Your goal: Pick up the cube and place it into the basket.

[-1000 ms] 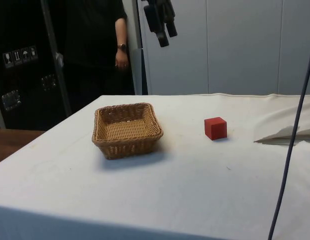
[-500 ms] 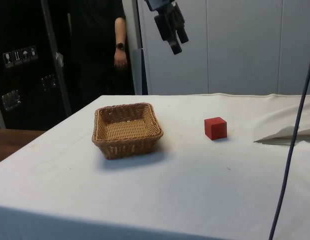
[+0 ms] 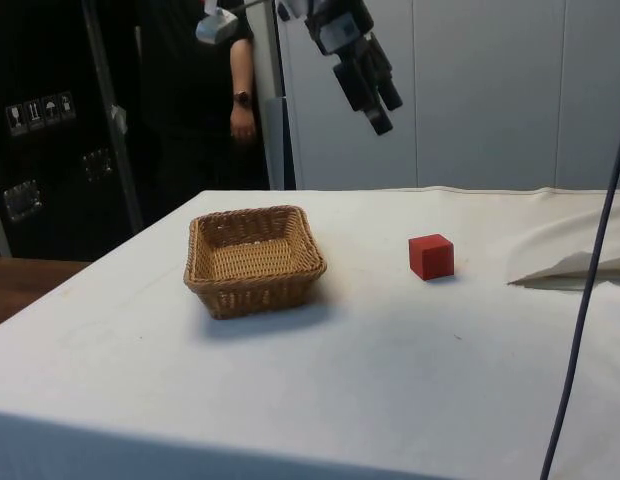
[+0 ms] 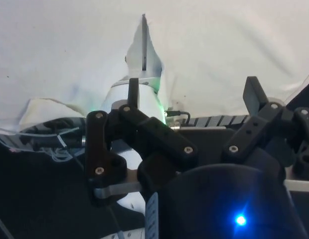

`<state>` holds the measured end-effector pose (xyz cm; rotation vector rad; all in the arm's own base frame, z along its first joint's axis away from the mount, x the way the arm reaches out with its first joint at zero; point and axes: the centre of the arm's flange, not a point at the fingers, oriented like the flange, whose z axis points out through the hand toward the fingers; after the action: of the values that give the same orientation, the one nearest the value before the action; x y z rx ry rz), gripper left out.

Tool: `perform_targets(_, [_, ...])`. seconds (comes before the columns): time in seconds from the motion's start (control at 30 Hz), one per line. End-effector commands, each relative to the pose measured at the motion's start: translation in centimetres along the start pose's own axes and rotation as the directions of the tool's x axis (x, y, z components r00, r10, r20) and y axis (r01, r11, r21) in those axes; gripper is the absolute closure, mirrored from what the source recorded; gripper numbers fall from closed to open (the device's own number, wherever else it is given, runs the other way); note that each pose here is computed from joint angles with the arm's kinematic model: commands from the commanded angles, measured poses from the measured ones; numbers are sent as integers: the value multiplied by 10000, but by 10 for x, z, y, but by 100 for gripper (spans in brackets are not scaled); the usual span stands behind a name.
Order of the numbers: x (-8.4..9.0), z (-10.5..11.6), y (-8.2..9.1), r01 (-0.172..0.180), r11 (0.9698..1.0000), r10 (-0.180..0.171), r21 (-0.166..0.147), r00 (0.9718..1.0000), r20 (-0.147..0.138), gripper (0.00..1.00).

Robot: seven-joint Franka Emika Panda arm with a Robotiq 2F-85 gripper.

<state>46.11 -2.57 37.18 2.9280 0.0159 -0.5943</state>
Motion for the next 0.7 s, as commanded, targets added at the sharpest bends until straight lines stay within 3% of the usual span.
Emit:
perform_targets(0.0, [0,6,0,-1,10000,1,-17,10000,89,0])
perform_targets(0.3, [1,29,-3,43,10000,-41,-42,9985,552,0])
perform_targets(0.67, [6,63,6,-68,10000,65,33,9976,687,0])
